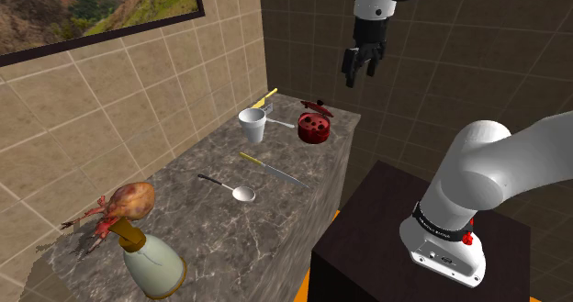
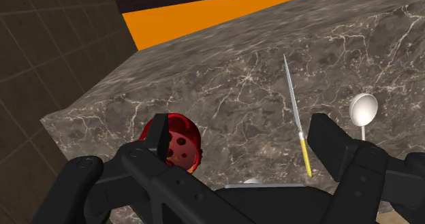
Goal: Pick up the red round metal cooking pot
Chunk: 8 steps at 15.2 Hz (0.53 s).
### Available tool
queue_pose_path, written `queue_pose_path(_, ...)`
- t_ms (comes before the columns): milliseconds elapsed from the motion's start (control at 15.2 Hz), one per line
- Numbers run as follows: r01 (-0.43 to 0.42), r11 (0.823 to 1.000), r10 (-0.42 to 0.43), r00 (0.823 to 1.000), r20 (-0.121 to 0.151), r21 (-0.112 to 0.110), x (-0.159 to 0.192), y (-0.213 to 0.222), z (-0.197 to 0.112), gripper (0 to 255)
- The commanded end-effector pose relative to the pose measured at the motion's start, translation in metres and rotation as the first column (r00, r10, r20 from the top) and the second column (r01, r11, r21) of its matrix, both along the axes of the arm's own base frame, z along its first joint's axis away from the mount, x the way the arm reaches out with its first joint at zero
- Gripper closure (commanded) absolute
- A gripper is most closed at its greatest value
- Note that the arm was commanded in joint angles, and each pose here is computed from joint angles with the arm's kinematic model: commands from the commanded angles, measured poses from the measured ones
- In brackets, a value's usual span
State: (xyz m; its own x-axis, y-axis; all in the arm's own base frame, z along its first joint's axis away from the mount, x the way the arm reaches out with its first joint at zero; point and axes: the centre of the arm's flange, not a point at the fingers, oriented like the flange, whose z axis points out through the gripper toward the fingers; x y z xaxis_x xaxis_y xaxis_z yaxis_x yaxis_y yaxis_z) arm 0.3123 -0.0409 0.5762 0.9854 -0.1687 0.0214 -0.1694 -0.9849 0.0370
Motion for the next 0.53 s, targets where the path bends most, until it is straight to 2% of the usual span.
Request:
queue_pose_path(0, 0.0, 1.0, 0.0, 1.0, 0.0, 0.0, 0.0, 0.0, 0.0, 0)
queue_pose_path(198, -0.031, 0.996, 0.031, 1.0, 0.006, 0.081, 0.022, -0.043, -0.013, 0)
queue_pose_path(462, -0.073, 0.98, 0.071, 0.997, 0.017, 0.188, 0.052, -0.097, -0.035, 0)
